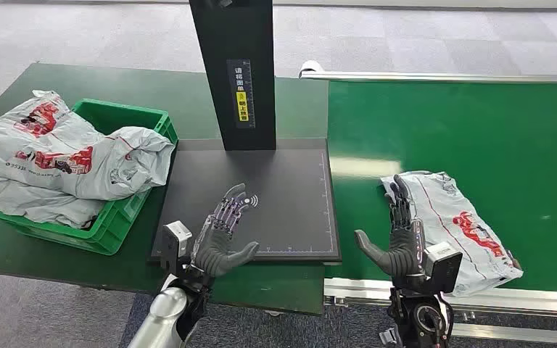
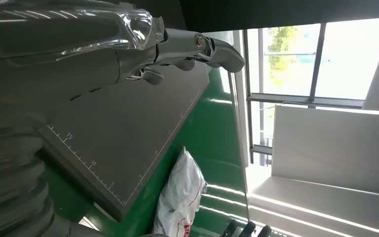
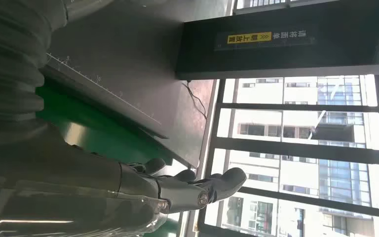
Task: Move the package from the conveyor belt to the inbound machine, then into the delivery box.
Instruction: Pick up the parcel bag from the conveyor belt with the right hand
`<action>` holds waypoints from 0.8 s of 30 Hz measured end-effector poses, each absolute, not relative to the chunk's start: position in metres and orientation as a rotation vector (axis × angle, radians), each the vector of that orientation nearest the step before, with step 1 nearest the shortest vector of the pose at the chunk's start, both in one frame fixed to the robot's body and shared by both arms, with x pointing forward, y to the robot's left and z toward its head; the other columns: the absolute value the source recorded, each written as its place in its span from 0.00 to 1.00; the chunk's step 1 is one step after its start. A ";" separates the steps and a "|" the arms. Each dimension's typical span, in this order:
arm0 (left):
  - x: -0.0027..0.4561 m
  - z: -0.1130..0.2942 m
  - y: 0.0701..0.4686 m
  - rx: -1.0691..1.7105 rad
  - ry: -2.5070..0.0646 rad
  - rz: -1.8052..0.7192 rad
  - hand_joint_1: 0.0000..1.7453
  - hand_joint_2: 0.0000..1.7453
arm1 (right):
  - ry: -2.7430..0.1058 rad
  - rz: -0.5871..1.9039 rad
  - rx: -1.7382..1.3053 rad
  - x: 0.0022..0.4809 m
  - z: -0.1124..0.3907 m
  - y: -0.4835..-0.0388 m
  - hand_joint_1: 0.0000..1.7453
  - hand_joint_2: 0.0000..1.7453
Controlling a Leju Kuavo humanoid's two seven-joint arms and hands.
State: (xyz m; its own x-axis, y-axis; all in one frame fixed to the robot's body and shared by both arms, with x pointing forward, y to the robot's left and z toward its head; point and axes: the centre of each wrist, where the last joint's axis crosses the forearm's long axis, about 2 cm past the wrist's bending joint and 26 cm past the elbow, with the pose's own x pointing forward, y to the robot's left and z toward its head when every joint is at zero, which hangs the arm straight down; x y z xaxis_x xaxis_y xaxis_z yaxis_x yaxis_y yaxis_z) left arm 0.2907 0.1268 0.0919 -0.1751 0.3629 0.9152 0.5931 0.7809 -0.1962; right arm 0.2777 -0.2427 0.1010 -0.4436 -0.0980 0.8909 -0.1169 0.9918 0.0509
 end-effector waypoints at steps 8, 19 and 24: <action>0.291 0.092 0.127 -0.737 -1.800 -0.226 0.00 1.00 | -2.024 0.042 0.067 0.278 0.101 -0.244 0.00 1.00; 0.291 0.092 0.127 -0.727 -1.802 -0.219 0.00 1.00 | -1.957 0.099 -0.175 0.279 0.101 -0.253 0.00 1.00; 0.289 0.090 0.129 -0.711 -1.794 -0.211 0.00 1.00 | -1.832 0.171 -0.603 0.290 0.110 -0.288 0.00 1.00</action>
